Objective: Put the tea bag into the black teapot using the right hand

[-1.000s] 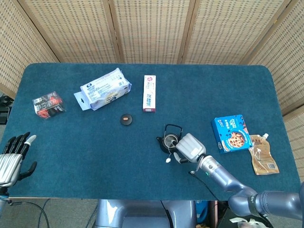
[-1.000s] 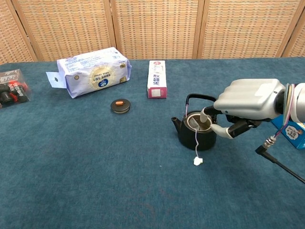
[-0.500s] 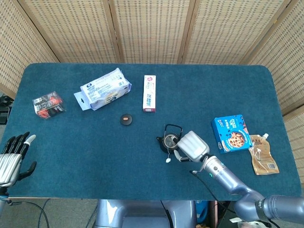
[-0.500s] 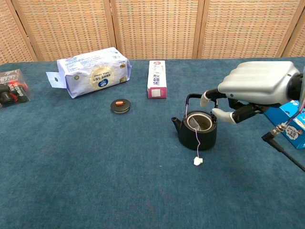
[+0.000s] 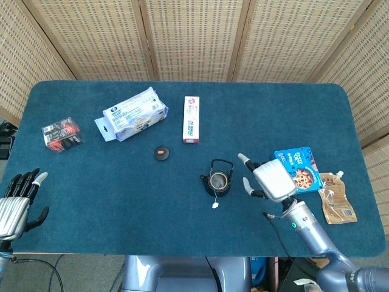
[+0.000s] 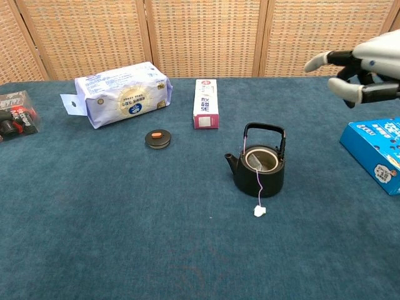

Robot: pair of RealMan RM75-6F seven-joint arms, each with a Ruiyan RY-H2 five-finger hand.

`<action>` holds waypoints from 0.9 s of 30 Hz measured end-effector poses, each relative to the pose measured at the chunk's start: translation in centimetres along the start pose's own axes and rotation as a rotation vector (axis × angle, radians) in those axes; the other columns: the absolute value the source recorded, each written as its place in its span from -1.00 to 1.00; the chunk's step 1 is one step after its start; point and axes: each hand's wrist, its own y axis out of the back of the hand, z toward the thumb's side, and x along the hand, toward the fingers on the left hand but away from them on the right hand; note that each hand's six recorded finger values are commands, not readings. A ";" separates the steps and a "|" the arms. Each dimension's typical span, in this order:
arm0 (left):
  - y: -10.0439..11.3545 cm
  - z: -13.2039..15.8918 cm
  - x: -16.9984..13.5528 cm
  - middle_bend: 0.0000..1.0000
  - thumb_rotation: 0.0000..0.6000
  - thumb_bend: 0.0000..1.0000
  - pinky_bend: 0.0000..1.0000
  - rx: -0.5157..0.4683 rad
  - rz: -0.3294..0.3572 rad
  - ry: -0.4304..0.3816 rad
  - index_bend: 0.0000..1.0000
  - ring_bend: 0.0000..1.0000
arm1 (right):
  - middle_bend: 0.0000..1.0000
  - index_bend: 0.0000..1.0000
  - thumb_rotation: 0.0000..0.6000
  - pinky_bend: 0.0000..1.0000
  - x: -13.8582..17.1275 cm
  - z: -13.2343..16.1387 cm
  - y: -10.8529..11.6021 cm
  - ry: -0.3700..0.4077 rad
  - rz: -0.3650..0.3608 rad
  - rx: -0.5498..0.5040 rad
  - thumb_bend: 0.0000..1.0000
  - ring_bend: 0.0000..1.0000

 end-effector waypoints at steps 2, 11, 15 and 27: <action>0.0 0.1 -0.1 -1.00 1.00 -0.18 -1.00 -0.004 0.000 0.004 -1.00 -1.00 | -0.23 -0.80 -1.00 0.27 0.9 -1.5 -0.1 -0.056 -0.014 -0.042 0.22 -0.11; 0.0 1.3 -0.5 -1.00 1.00 -0.18 -1.00 -0.012 0.011 0.001 -1.00 -1.00 | -0.79 -0.93 -1.00 -0.54 4.8 -5.8 -0.9 -0.237 -0.071 -0.114 0.19 -0.84; -0.1 1.7 -0.8 -1.00 1.00 -0.18 -1.00 -0.019 0.017 -0.002 -1.00 -1.00 | -0.88 -0.97 -1.00 -0.66 6.6 -6.9 -1.2 -0.295 -0.092 -0.123 0.17 -0.95; -0.3 2.8 -1.7 -1.00 1.00 -0.18 -1.00 -0.038 0.029 -0.036 -1.00 -1.00 | -0.88 -0.97 -1.00 -0.70 11.5 -8.4 -3.1 -0.403 -0.101 -0.162 0.10 -0.99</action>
